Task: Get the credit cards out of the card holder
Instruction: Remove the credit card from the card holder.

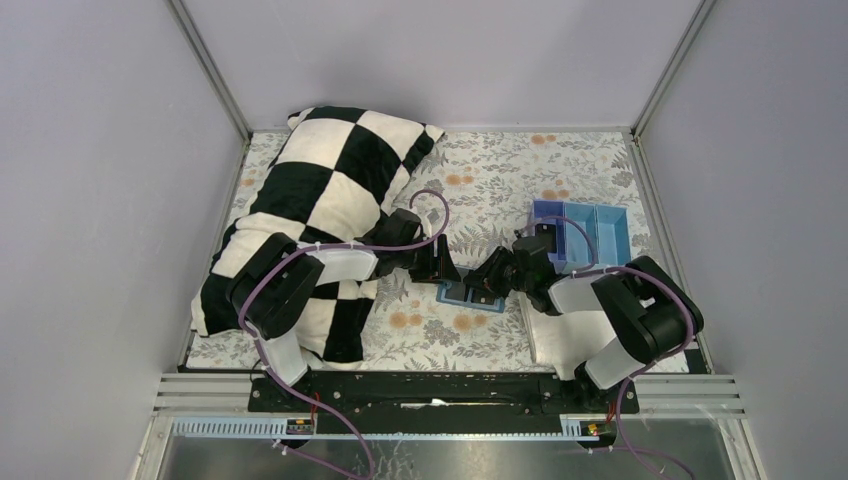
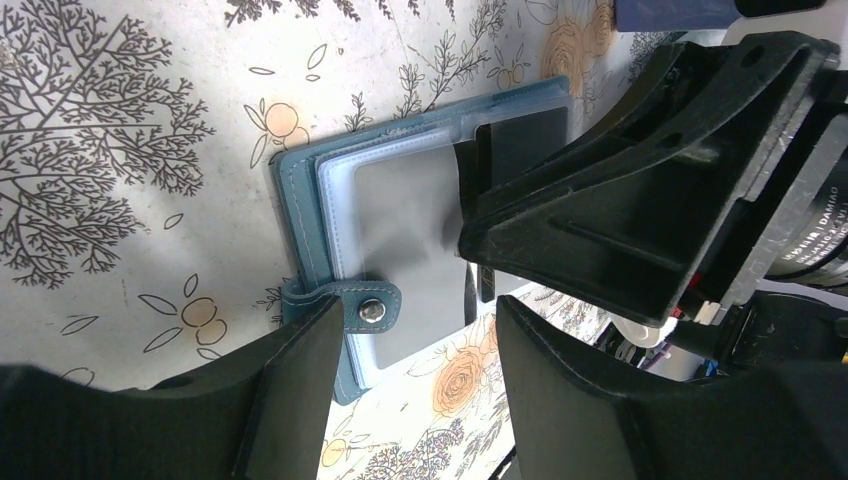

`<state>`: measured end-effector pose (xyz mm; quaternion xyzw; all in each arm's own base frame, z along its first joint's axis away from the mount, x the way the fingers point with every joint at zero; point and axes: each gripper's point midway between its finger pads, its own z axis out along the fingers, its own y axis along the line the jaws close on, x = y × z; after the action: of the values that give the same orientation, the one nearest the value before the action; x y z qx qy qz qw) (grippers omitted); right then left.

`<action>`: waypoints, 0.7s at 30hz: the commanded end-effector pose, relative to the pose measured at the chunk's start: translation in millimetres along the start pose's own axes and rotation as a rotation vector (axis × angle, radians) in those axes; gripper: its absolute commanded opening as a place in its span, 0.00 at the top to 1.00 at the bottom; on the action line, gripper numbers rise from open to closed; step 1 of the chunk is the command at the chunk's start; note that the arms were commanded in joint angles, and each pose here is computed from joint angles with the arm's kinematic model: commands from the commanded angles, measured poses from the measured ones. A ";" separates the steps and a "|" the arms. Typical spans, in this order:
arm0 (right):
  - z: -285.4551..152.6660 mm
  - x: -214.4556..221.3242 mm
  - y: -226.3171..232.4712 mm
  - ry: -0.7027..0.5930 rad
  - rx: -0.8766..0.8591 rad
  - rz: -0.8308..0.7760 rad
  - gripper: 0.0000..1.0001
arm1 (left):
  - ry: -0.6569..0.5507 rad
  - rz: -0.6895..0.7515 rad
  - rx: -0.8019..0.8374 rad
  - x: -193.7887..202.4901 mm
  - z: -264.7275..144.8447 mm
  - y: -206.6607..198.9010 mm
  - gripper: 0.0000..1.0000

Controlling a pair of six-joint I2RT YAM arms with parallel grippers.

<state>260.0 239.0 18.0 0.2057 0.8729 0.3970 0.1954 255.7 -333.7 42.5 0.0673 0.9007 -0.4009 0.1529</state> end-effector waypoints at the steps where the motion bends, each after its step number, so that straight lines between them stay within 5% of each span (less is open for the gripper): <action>1: 3.4 5.0 -18.5 -0.004 0.023 0.087 0.69 | 0.057 -0.021 -0.036 21.9 8.6 18.2 0.37; 11: -7.0 -4.1 -10.7 -0.058 -0.049 0.105 1.00 | 0.062 -0.027 -0.062 24.0 8.4 24.3 0.38; 21: -23.1 -18.8 -6.6 -0.085 0.048 -0.071 0.98 | 0.068 -0.064 -0.092 31.5 5.2 38.1 0.38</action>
<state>258.6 225.6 31.2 0.2169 0.8598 0.4063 0.2204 255.7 -334.9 41.0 0.0636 0.8974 -0.4092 0.1525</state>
